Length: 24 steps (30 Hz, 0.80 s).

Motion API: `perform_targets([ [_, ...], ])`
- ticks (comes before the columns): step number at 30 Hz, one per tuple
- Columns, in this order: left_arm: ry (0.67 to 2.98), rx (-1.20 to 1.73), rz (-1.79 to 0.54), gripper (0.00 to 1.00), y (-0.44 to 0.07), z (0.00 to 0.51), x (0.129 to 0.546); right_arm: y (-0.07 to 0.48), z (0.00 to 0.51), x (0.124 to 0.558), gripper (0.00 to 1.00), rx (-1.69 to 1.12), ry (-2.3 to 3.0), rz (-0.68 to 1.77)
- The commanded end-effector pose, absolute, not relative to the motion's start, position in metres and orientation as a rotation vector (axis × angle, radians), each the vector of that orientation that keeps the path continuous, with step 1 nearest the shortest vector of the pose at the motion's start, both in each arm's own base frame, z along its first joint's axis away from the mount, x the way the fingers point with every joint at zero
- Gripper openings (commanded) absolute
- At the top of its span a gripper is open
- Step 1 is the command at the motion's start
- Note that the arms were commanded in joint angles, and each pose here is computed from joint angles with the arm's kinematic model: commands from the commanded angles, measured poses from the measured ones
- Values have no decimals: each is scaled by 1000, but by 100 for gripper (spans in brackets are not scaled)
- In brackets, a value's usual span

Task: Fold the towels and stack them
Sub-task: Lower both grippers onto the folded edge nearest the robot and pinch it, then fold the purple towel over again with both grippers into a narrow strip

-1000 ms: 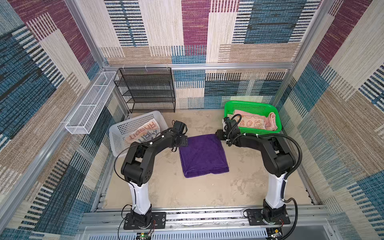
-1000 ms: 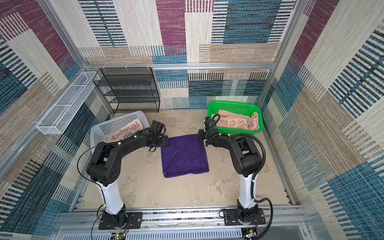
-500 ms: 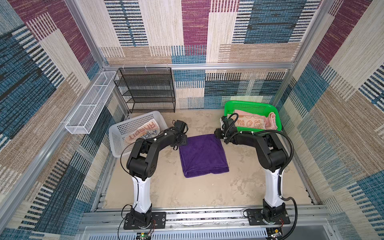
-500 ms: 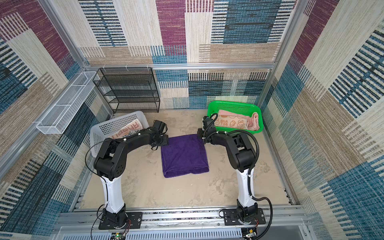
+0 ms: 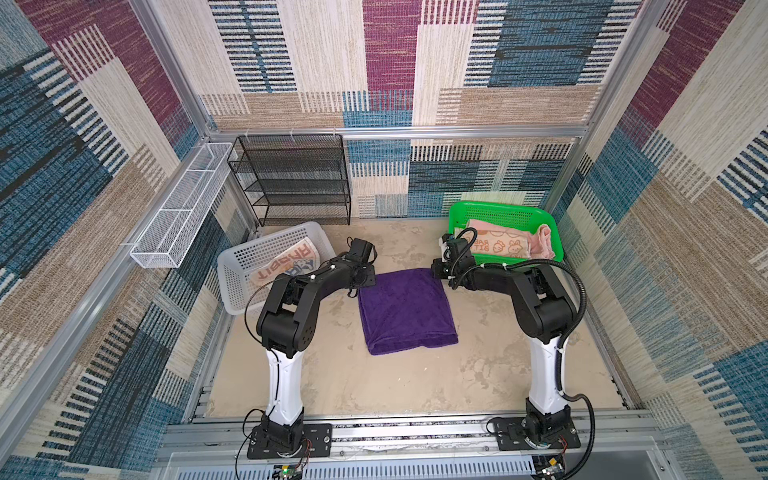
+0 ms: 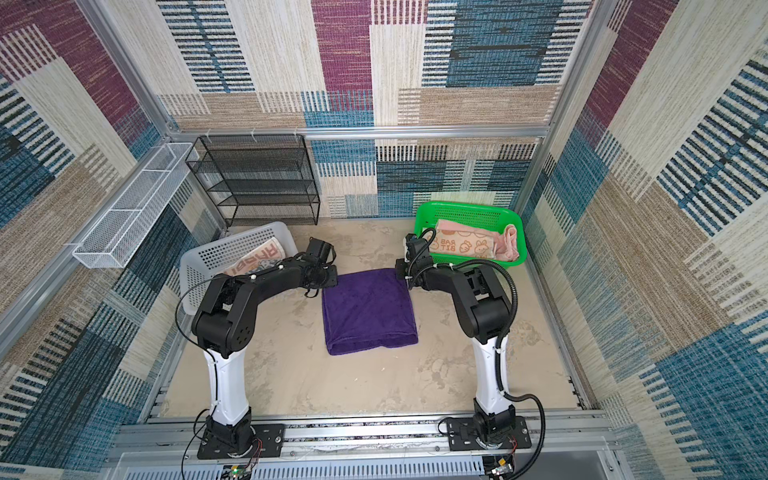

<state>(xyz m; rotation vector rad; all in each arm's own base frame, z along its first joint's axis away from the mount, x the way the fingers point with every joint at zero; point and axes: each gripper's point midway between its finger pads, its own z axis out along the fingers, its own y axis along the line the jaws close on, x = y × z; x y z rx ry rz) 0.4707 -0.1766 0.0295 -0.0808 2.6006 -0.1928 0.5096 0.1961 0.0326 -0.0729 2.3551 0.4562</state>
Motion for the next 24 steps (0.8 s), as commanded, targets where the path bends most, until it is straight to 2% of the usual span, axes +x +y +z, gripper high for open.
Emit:
perform_targets([
  [1,2656,-41,-216,15,-180,19,461,198,32,508,8,-75,2366,472],
  [4,2654,-35,-209,0,-180,19,462,196,34,509,0,-73,2361,457],
  [10,2614,-5,-207,0,-180,33,467,191,52,508,0,-84,2318,431],
  [24,2321,108,-165,0,-166,123,466,157,121,503,0,-72,2158,361],
])
